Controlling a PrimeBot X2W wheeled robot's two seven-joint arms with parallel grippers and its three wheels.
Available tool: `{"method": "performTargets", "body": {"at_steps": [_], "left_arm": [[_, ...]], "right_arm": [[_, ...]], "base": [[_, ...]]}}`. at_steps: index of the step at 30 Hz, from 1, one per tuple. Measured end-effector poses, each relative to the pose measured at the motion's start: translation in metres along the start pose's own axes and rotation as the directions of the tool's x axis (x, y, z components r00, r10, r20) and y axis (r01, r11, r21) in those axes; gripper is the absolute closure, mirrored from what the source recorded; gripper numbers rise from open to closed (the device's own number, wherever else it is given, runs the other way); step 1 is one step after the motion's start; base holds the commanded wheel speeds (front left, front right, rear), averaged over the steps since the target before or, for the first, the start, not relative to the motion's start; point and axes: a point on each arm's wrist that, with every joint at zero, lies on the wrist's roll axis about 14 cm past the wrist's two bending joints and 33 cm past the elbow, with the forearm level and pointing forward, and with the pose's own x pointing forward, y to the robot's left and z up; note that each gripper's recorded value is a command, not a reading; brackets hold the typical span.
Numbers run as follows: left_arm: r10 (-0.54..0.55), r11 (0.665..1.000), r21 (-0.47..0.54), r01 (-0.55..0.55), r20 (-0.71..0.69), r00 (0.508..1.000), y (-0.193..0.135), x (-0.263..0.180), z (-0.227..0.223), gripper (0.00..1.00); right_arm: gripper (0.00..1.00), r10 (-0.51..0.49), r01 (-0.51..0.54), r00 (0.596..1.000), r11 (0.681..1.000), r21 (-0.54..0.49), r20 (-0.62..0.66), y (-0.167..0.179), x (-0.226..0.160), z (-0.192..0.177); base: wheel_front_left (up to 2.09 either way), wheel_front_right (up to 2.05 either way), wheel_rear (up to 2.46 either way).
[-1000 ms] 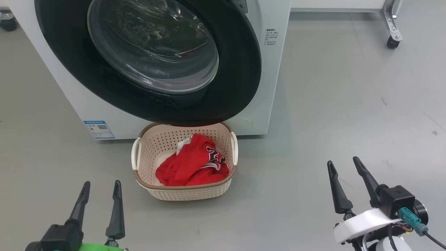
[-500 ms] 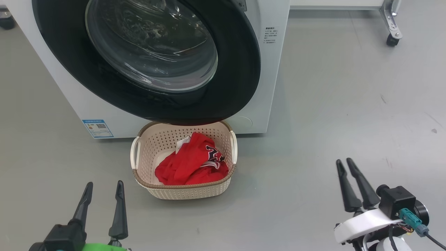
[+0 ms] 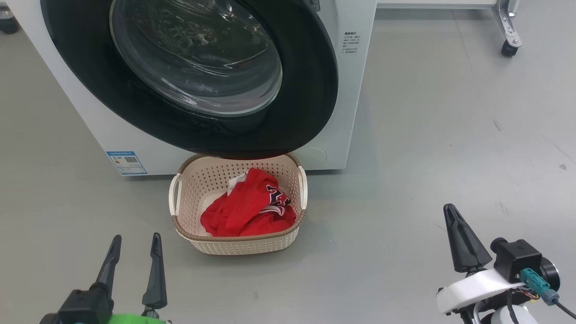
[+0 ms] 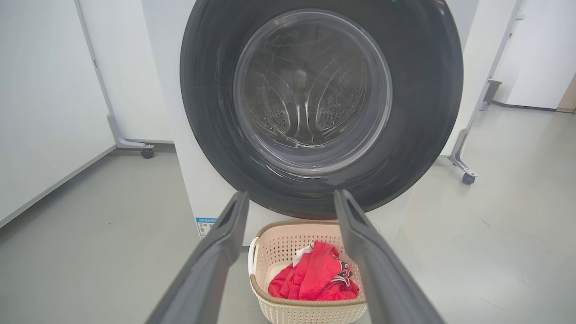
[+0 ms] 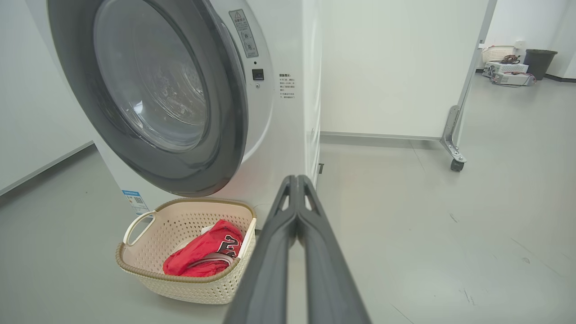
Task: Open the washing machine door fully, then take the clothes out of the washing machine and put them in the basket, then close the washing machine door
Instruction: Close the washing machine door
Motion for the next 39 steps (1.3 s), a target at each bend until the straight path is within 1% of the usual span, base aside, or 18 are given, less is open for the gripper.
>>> {"method": "performTargets", "body": {"at_steps": [9, 17, 22, 25, 27, 28, 31, 39], "left_arm": [[0.005, 1.000, 0.001, -0.005, -0.015, 1.000, -0.001, 0.000, -0.005, 0.00], [0.012, 1.000, 0.005, -0.011, -0.026, 1.000, -0.002, 0.004, -0.009, 0.00], [0.025, 1.000, 0.002, -0.025, -0.009, 1.000, -0.001, 0.010, -0.005, 0.00], [0.036, 0.999, 0.001, -0.036, -0.001, 0.999, 0.002, 0.012, -0.003, 0.00], [0.042, 0.999, 0.001, -0.042, 0.005, 0.999, 0.003, 0.012, -0.002, 0.00], [0.055, 0.998, 0.002, -0.055, 0.010, 0.998, 0.006, 0.013, -0.001, 0.00], [0.074, 0.997, 0.004, -0.074, 0.013, 0.997, 0.011, 0.013, 0.000, 0.00], [0.099, 0.995, 0.014, -0.099, 0.013, 0.995, 0.018, 0.023, -0.002, 0.00]], "right_arm": [[1.00, 0.011, -0.012, 1.000, 0.999, -0.038, -0.018, -0.009, 0.008, -0.001], [1.00, 0.075, -0.072, 0.997, 0.991, -0.112, 0.026, -0.009, 0.044, 0.021], [1.00, 0.166, -0.156, 0.984, 0.979, -0.131, 0.065, 0.014, 0.076, 0.038], [1.00, 0.228, -0.218, 0.971, 0.967, -0.133, 0.064, 0.034, 0.091, 0.040], [1.00, 0.245, -0.236, 0.968, 0.963, -0.132, 0.059, 0.039, 0.095, 0.039], [1.00, 0.275, -0.266, 0.960, 0.955, -0.131, 0.053, 0.051, 0.104, 0.038], [1.00, 0.327, -0.319, 0.944, 0.939, -0.127, 0.047, 0.069, 0.117, 0.039], [1.00, 0.428, -0.417, 0.901, 0.899, -0.137, 0.065, 0.109, 0.160, 0.051]], "base": [[0.00, 0.00, 0.00], [0.00, 0.00, 0.00], [0.00, 0.00, 0.00], [0.00, 0.00, 0.00], [0.00, 0.00, 0.00], [0.00, 0.00, 0.00], [0.00, 0.00, 0.00], [0.00, 0.00, 0.00]]}}
